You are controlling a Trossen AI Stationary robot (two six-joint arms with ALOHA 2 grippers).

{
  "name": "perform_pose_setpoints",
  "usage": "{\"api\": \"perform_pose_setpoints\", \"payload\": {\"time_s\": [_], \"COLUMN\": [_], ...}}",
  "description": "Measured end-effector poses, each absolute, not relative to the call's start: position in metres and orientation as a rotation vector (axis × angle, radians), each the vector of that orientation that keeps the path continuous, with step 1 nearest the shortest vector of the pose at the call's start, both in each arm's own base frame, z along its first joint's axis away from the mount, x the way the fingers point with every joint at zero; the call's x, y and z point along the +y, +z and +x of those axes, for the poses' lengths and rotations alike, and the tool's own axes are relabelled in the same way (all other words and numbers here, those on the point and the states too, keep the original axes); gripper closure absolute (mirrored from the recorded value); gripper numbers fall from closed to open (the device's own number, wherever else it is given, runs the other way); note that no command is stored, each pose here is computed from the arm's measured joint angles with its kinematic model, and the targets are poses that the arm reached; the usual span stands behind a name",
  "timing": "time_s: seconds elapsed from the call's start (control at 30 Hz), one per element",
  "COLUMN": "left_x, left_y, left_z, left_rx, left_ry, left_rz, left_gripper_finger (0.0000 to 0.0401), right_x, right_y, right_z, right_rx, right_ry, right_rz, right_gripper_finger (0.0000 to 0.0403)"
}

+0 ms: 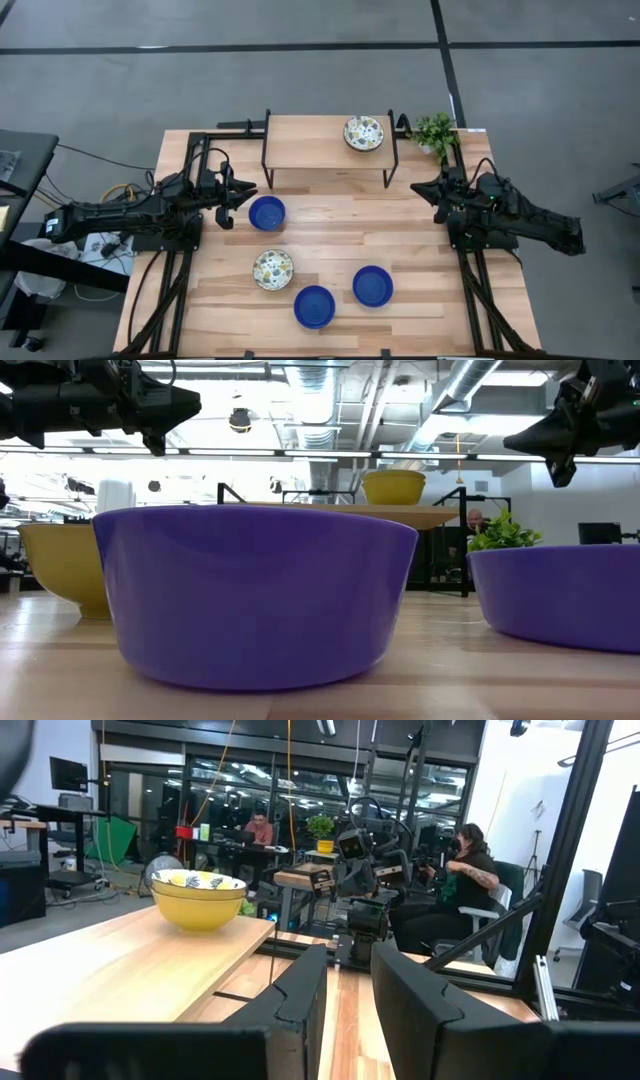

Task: Pick & Place Mini bowls
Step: Stack the white patterned bowl on top of the white patterned bowls on the shelf

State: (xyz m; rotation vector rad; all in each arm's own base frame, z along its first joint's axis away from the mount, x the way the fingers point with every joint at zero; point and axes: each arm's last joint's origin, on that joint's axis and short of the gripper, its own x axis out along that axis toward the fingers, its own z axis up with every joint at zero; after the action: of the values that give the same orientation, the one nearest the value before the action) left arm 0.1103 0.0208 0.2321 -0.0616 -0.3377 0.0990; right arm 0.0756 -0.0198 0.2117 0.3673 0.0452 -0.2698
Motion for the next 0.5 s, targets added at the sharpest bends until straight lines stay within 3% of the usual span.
{"api": "perform_pose_setpoints", "payload": {"time_s": [0.27, 0.5], "left_x": [0.0206, 0.0190], "left_y": [0.2337, 0.2345], "left_z": [0.1097, 0.1096], "left_rx": [-0.355, -0.362], "left_ry": [0.096, -0.001], "left_rz": [-0.071, -0.293], "left_gripper_finger": [0.0319, 0.0319], "right_x": [-0.0198, -0.0199], "right_y": [0.2117, 0.2117], "right_z": [0.0757, 0.0757], "right_rx": [0.044, 0.043], "right_ry": [-0.270, -0.271], "right_rz": [0.376, 0.376], "right_gripper_finger": [0.0403, 0.0403]}}
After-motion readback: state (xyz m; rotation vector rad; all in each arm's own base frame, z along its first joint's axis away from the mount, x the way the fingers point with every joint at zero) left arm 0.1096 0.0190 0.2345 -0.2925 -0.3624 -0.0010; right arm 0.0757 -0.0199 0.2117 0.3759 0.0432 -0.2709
